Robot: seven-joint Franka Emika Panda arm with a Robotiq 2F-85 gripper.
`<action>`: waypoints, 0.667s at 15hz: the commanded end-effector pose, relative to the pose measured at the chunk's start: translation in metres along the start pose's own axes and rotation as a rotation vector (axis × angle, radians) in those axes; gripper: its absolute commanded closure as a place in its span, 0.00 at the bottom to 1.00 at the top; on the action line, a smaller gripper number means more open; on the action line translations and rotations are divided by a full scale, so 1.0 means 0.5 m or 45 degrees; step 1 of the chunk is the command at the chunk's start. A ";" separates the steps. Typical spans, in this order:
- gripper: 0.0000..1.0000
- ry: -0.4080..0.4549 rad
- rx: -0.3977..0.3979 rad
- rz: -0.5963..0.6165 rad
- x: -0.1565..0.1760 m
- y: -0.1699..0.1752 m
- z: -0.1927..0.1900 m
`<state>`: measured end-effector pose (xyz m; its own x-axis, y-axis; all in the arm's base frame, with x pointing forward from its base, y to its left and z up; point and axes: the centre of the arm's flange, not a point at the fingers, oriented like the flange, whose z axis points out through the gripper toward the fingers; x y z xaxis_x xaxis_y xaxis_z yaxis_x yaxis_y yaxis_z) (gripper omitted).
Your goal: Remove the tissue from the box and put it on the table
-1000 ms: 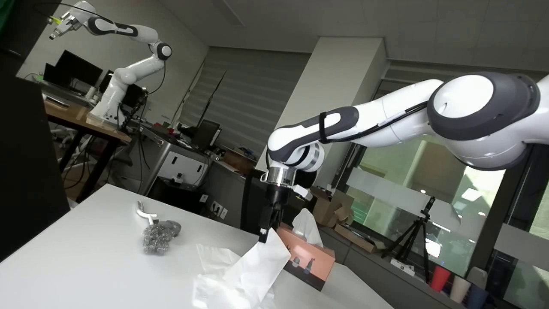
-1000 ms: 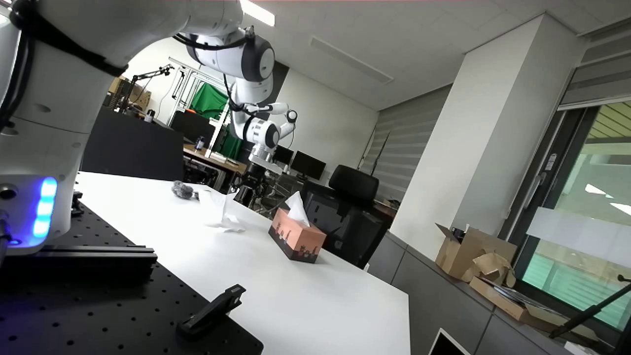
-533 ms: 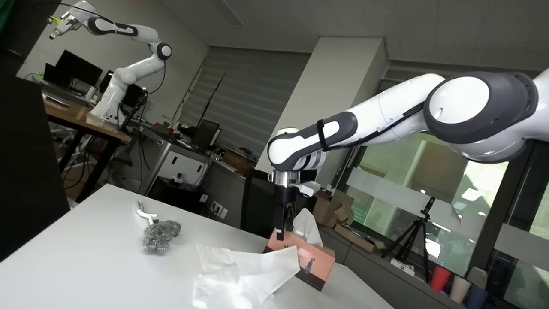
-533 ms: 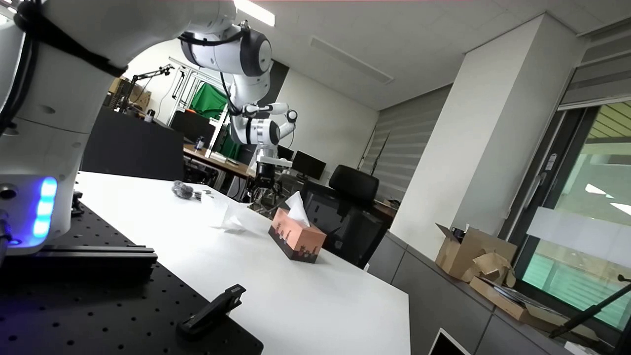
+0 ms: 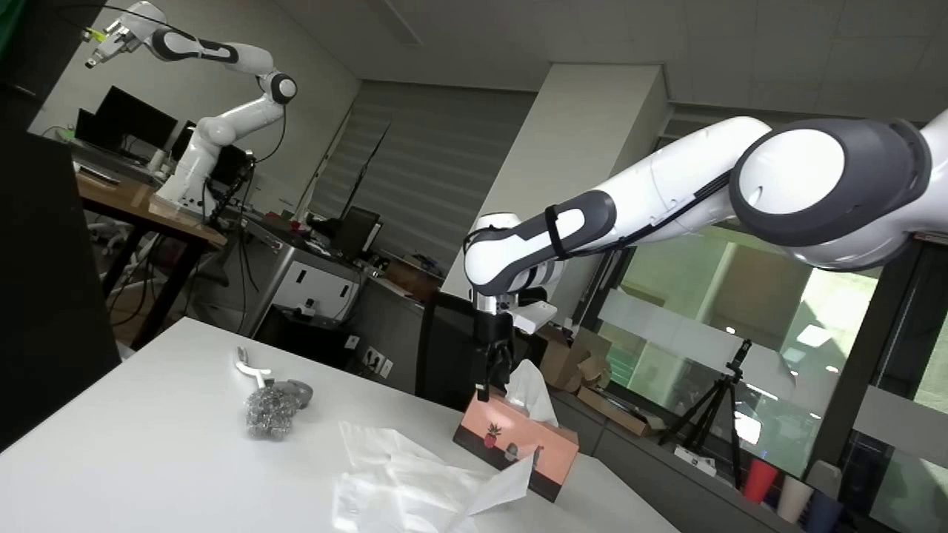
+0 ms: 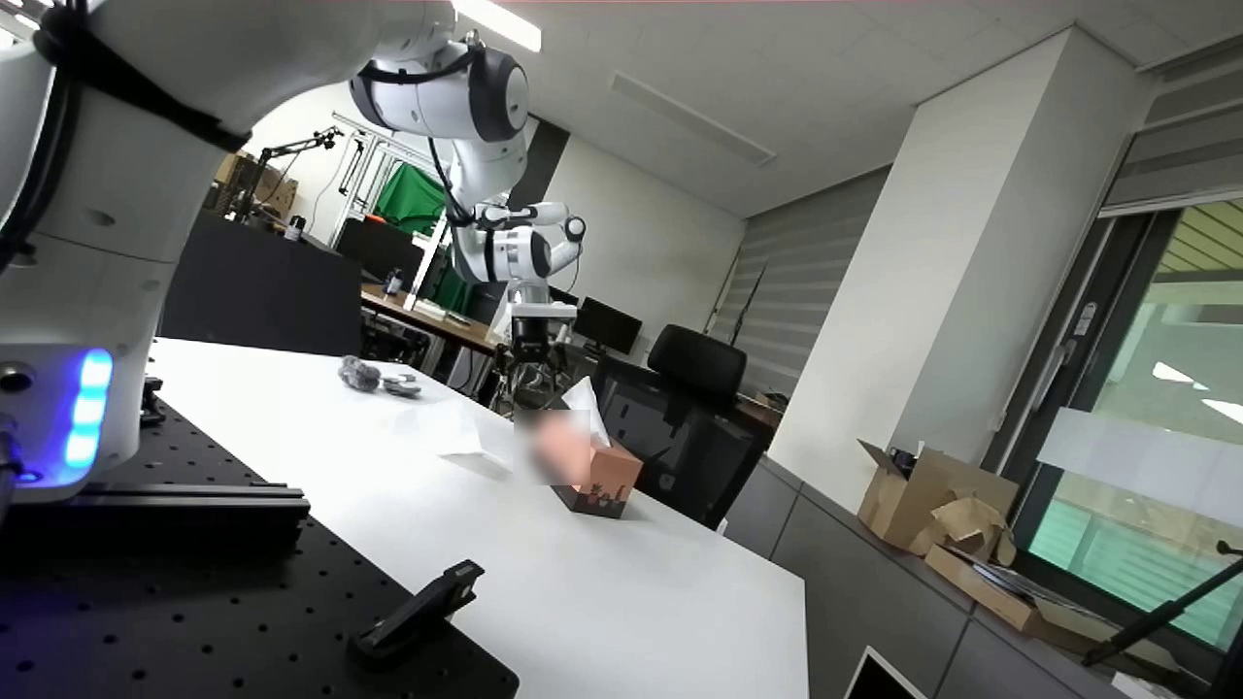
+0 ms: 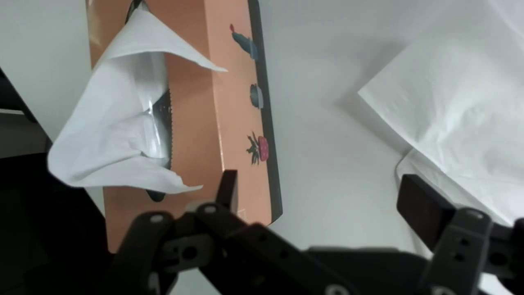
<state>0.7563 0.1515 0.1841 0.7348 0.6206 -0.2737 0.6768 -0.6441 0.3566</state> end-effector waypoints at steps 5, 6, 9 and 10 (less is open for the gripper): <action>0.00 0.009 0.422 -0.044 -0.035 -0.046 -0.126; 0.00 0.011 0.303 -0.023 -0.006 -0.046 -0.082; 0.00 0.018 0.374 -0.064 -0.013 -0.055 -0.125; 0.00 0.019 0.378 -0.066 -0.013 -0.055 -0.125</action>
<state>0.7301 0.1930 0.2320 0.6995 0.6615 -0.2705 0.6988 -0.7123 0.0652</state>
